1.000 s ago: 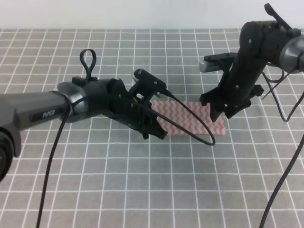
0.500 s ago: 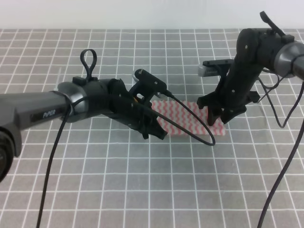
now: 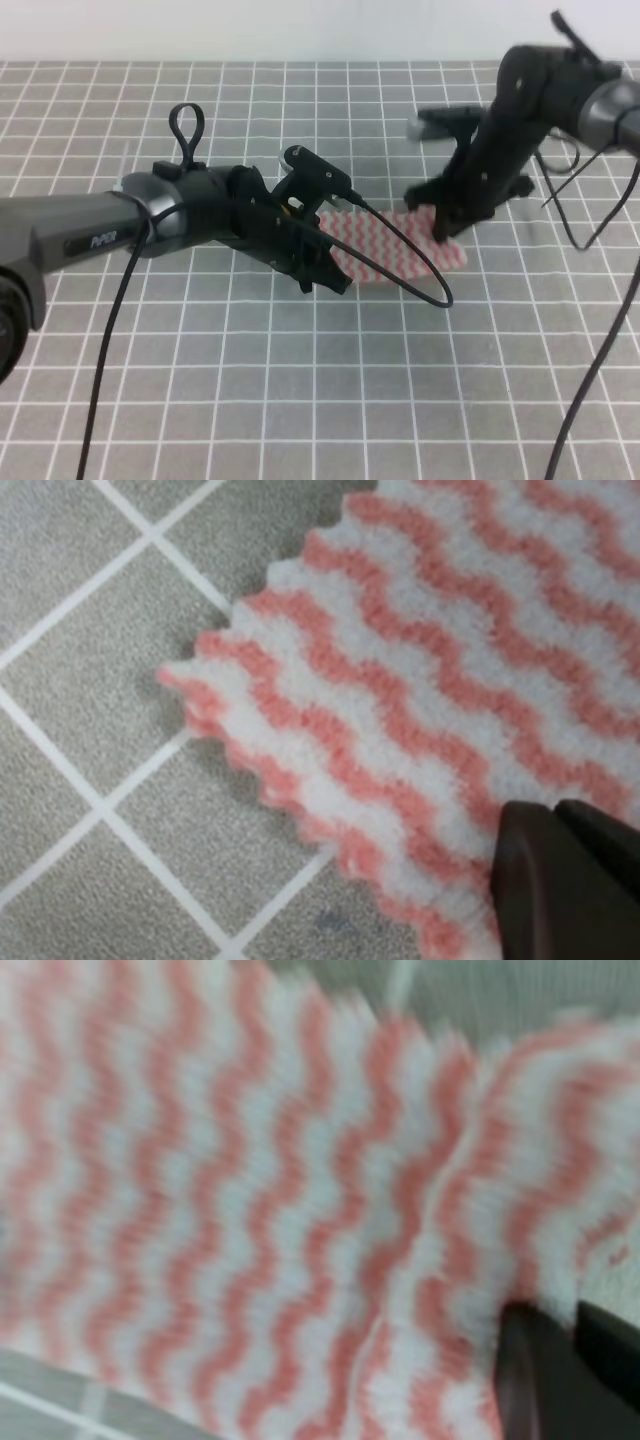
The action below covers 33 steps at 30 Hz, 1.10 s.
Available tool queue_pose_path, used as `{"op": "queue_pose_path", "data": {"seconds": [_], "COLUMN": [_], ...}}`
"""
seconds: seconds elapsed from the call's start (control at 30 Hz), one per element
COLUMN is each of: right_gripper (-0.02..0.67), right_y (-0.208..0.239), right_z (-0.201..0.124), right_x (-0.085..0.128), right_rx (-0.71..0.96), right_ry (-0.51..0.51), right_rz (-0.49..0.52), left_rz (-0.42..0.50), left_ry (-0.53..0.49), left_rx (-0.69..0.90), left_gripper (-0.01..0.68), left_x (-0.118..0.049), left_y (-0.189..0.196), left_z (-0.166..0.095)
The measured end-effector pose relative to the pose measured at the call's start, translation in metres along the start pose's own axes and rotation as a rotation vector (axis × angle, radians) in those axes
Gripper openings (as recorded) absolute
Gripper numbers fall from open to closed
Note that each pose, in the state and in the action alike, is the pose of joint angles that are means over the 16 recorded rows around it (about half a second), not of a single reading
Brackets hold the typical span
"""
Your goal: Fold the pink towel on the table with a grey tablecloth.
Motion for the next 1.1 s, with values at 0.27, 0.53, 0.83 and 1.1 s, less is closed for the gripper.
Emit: {"op": "queue_pose_path", "data": {"seconds": [0.27,0.53,0.83,1.1], "right_gripper": [-0.015,-0.015,-0.014,-0.015], "right_y": [0.017,0.019,0.028,0.035], "right_z": [0.006,0.007,0.016,0.023], "right_x": [0.016,0.033,0.052,0.072], "right_rx": [-0.044,-0.052,-0.099,-0.140], "right_ry": [0.036,0.074,0.087,0.085], "right_rz": [0.092,0.174,0.247,0.325], "left_rz": [0.005,0.024,0.055,0.060], "left_ry": [0.000,0.000,0.002,-0.005], "left_rx": [-0.010,-0.064,-0.188,-0.261], "left_gripper": [0.000,0.000,0.000,0.001], "left_x": [0.001,0.004,0.010,0.008], "left_y": [0.001,0.018,0.079,0.131], "left_z": [0.002,0.013,0.040,0.053]}}
Point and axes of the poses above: a point on each arm's last joint axis where the gripper is mounted, y pointing back along that axis away from the gripper, x along the wrist's bending axis when the last joint is at zero, z = x × y, the point moved 3 cm from there along -y, pointing out along that axis toward the gripper, and after that the axes turned 5 degrees about y, right-handed, at the moved point
